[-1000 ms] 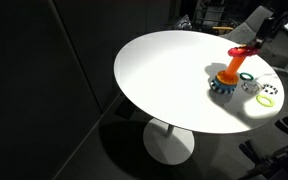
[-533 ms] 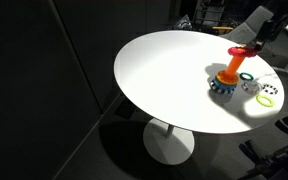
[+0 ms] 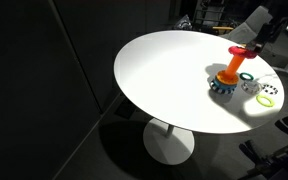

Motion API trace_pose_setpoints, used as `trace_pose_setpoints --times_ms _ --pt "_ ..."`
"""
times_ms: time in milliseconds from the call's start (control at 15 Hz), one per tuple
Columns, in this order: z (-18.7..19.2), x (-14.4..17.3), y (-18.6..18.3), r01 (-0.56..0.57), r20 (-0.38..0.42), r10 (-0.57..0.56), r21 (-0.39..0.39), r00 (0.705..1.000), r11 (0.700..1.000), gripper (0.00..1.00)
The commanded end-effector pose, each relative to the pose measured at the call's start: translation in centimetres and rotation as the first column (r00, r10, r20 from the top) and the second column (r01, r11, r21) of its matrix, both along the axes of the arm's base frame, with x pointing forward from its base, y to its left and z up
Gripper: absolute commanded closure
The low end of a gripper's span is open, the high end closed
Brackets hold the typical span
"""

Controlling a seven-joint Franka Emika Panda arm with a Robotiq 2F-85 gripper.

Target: Put the pink circular object on the orange object

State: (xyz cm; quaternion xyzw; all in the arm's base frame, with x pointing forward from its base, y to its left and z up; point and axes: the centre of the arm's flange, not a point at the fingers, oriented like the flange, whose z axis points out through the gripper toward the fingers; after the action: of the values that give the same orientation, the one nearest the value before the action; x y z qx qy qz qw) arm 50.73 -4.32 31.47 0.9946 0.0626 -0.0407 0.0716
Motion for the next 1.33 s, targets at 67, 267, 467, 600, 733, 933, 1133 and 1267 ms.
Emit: trace_pose_setpoints --times_ms 67,267,467,600,733,933,1133,1267 --pt "-0.1 0.0 -0.1 0.009 0.004 -0.009 0.004 1.000 1.000 0.00" --pt "0.0 0.2 0.0 0.013 0.006 -0.013 0.007 1.000 1.000 0.00" --pt "0.4 0.6 0.4 0.011 0.011 -0.011 0.015 1.000 1.000 0.00" --pt "0.5 0.8 0.8 0.006 0.015 -0.006 0.016 1.000 1.000 0.00" --pt "0.5 1.0 1.1 0.000 0.018 0.000 0.016 1.000 1.000 0.00" --pt "0.4 1.3 1.4 -0.004 0.018 0.004 0.017 1.000 1.000 0.00" --pt "0.4 1.2 1.3 -0.007 0.012 0.007 0.029 1.000 1.000 0.00" --pt "0.5 0.9 1.2 -0.010 -0.001 0.010 0.052 1.000 0.999 0.00"
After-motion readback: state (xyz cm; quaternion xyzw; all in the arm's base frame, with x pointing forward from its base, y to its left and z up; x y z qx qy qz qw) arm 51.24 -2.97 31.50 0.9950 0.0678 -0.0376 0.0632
